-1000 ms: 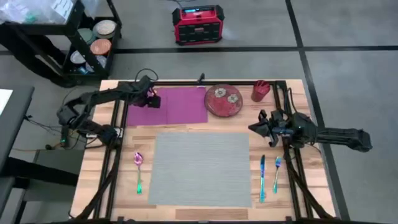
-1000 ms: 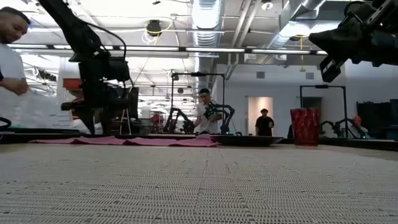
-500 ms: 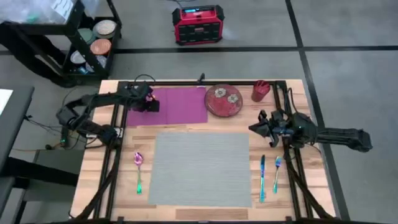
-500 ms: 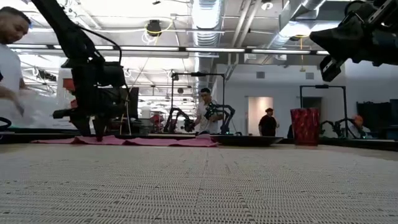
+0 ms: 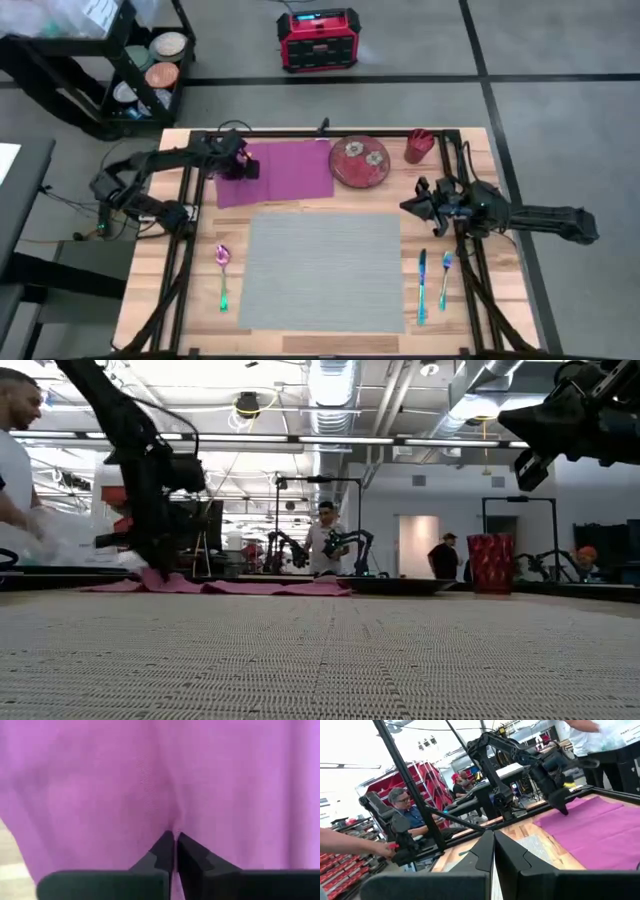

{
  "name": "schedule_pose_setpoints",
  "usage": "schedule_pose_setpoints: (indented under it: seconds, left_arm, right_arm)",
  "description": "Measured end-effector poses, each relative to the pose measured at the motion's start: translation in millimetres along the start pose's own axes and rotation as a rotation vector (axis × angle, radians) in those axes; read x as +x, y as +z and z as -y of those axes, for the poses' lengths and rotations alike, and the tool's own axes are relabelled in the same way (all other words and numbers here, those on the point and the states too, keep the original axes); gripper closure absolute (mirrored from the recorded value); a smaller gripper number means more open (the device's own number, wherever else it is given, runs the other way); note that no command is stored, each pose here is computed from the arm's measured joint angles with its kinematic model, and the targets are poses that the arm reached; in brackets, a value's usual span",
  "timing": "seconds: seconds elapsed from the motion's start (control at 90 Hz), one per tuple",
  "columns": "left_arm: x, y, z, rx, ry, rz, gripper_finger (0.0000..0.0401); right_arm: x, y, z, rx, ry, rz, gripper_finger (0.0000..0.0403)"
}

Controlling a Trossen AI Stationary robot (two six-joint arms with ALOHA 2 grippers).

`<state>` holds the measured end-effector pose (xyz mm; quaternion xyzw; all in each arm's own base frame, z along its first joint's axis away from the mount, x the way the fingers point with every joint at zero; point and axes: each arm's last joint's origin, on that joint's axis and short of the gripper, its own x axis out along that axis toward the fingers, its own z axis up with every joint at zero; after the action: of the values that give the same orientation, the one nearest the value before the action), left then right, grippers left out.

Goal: Set table place
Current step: Fold the violet table napkin

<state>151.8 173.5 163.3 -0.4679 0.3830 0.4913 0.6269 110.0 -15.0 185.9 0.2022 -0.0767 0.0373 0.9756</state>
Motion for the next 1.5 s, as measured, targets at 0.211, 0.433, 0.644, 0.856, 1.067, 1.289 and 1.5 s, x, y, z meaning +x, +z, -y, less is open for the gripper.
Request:
schedule_pose_setpoints:
  seconds: [0.211, 0.433, 0.644, 0.856, 1.067, 1.289, 1.5]
  left_arm:
    - [-26, 15, 31, 0.054, -0.07, 0.057, 0.0401]
    - [-31, 15, 45, 0.055, -0.109, 0.083, 0.0401]
    - [-15, 9, 56, 0.095, -0.101, -0.009, 0.0401]
    - [-20, 20, 81, 0.163, -0.077, -0.045, 0.0401]
    - [-38, 33, 100, 0.13, -0.139, 0.024, 0.0401]
    - [-29, 26, 99, 0.172, -0.069, -0.044, 0.0401]
    - [-14, 19, 114, 0.201, -0.106, -0.052, 0.0401]
  right_arm:
    - [0, 0, 0, 0.0, 0.0, 0.0, 0.0403]
    - [0, 0, 0, 0.0, 0.0, 0.0, 0.0403]
    - [0, 0, 0, 0.0, 0.0, -0.001, 0.0403]
    - [0, 0, 0, 0.0, -0.001, -0.001, 0.0403]
    - [0, 0, 0, 0.001, -0.002, -0.003, 0.0403]
    - [0, -1, 0, 0.002, -0.002, -0.007, 0.0403]
    - [0, -1, 0, 0.002, -0.001, -0.008, 0.0403]
